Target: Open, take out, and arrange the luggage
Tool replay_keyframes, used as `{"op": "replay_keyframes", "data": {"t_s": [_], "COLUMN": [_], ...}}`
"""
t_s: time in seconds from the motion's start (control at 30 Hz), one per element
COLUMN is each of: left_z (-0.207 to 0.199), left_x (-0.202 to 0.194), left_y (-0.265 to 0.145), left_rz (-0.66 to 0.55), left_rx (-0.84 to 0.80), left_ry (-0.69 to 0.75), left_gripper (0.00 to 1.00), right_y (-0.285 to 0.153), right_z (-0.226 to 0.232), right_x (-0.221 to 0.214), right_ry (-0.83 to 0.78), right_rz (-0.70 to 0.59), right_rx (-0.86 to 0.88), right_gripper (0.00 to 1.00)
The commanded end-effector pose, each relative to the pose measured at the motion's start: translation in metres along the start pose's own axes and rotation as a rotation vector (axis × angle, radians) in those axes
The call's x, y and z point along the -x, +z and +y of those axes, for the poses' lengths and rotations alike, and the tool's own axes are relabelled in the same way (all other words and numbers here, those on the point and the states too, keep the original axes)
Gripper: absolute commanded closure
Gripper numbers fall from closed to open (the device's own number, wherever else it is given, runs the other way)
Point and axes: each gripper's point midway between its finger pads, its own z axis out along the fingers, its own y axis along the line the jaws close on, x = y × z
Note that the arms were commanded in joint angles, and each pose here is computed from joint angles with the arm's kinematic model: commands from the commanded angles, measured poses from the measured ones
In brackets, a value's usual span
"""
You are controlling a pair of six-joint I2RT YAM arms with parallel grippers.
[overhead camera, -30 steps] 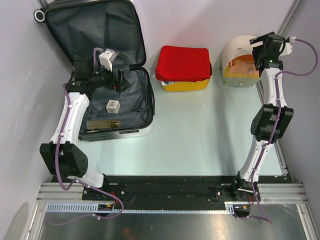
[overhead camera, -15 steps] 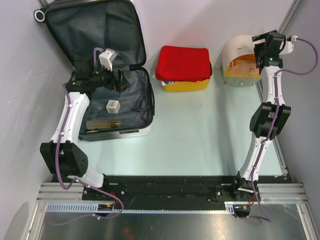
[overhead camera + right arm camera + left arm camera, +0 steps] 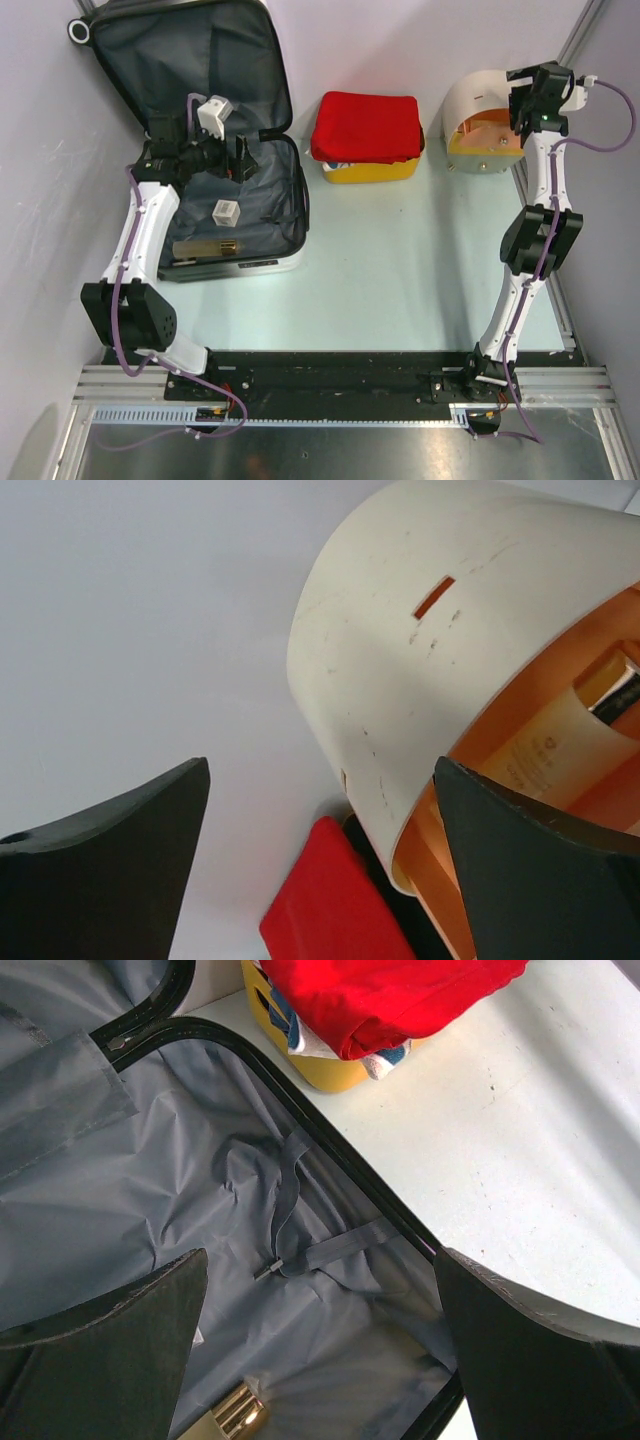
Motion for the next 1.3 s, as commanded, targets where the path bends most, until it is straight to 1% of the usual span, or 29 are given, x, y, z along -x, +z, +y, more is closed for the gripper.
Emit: {"op": "replay_keyframes", "data": {"t_s": [0.0, 0.03, 0.1, 0.13, 0.17, 0.2, 0.23, 0.27, 0.3, 0.37, 0.4, 0.43, 0.47, 0.5, 0.53, 0.63, 0.7, 0.73, 0.83, 0.97, 1.13, 1.27], "left_z": [0.003, 0.002, 0.002, 0.002, 0.002, 0.002, 0.002, 0.002, 0.001, -0.001, -0.002, -0.002, -0.003, -0.004, -0.005, -0.007, -0.008, -0.009, -0.010, -0.012, -0.013, -0.012], "left_x": [0.008, 0.008, 0.006, 0.007, 0.007, 0.006, 0.006, 0.006, 0.006, 0.005, 0.004, 0.003, 0.001, -0.003, -0.003, -0.005, -0.005, -0.005, -0.005, -0.005, -0.007, -0.005], "left_y": [0.000, 0.000, 0.001, 0.001, 0.000, -0.001, -0.002, -0.002, -0.004, -0.007, -0.009, -0.010, -0.010, -0.011, -0.013, -0.013, -0.014, -0.014, -0.014, -0.015, -0.017, -0.017], "left_rz": [-0.016, -0.016, -0.013, -0.014, -0.016, -0.014, -0.015, -0.015, -0.017, -0.018, -0.018, -0.018, -0.015, -0.009, -0.012, -0.010, -0.012, -0.010, -0.012, -0.013, -0.013, -0.016], "left_rx": [0.008, 0.008, 0.004, 0.003, 0.003, 0.003, 0.006, 0.008, 0.008, 0.010, 0.013, 0.015, 0.014, 0.012, 0.011, 0.009, 0.003, -0.002, -0.006, -0.009, -0.008, -0.006], "left_ry": [-0.043, -0.041, -0.041, -0.035, -0.032, -0.028, -0.021, -0.016, -0.011, -0.001, 0.000, 0.002, 0.002, -0.003, 0.003, 0.002, -0.002, -0.004, -0.006, -0.009, -0.006, -0.005], "left_gripper": [0.00, 0.00, 0.00, 0.00, 0.00, 0.00, 0.00, 0.00, 0.00, 0.00, 0.00, 0.00, 0.00, 0.00, 0.00, 0.00, 0.00, 0.00, 0.00, 0.00, 0.00, 0.00], "right_y": [-0.021, -0.027, -0.036, -0.046, -0.050, -0.056, -0.075, -0.080, -0.079, -0.083, -0.081, -0.090, -0.085, -0.084, -0.083, -0.073, -0.066, -0.063, -0.052, -0.042, -0.035, -0.027], "right_z": [0.030, 0.049, 0.066, 0.088, 0.092, 0.101, 0.118, 0.119, 0.117, 0.111, 0.112, 0.113, 0.106, 0.093, 0.092, 0.077, 0.058, 0.054, 0.035, 0.024, -0.005, -0.022], "right_x": [-0.009, -0.009, -0.006, -0.012, -0.010, -0.016, -0.032, -0.036, -0.033, -0.037, -0.030, -0.022, -0.022, -0.021, -0.013, -0.003, 0.001, 0.003, 0.007, 0.009, -0.003, -0.010], "right_ry": [-0.140, -0.191, -0.363, -0.466, -0.668, -0.783, -0.926, -1.084, -1.298, -1.515, -1.680, -1.748, -1.801, -1.847, -1.957, -2.147, -2.189, -2.232, -2.267, -2.279, -2.270, -2.274], "right_rz": [0.055, 0.066, 0.049, 0.070, 0.035, 0.028, 0.070, 0.056, -0.003, -0.003, -0.063, -0.043, -0.025, 0.022, -0.015, -0.044, 0.000, 0.001, 0.044, 0.062, 0.165, 0.215], "right_rx": [0.102, 0.184, 0.276, 0.404, 0.466, 0.536, 0.700, 0.765, 0.800, 0.850, 0.858, 0.874, 0.888, 0.885, 0.905, 0.893, 0.884, 0.878, 0.842, 0.822, 0.834, 0.835], "right_gripper": [0.00, 0.00, 0.00, 0.00, 0.00, 0.00, 0.00, 0.00, 0.00, 0.00, 0.00, 0.00, 0.00, 0.00, 0.00, 0.00, 0.00, 0.00, 0.00, 0.00, 0.01, 0.02]}}
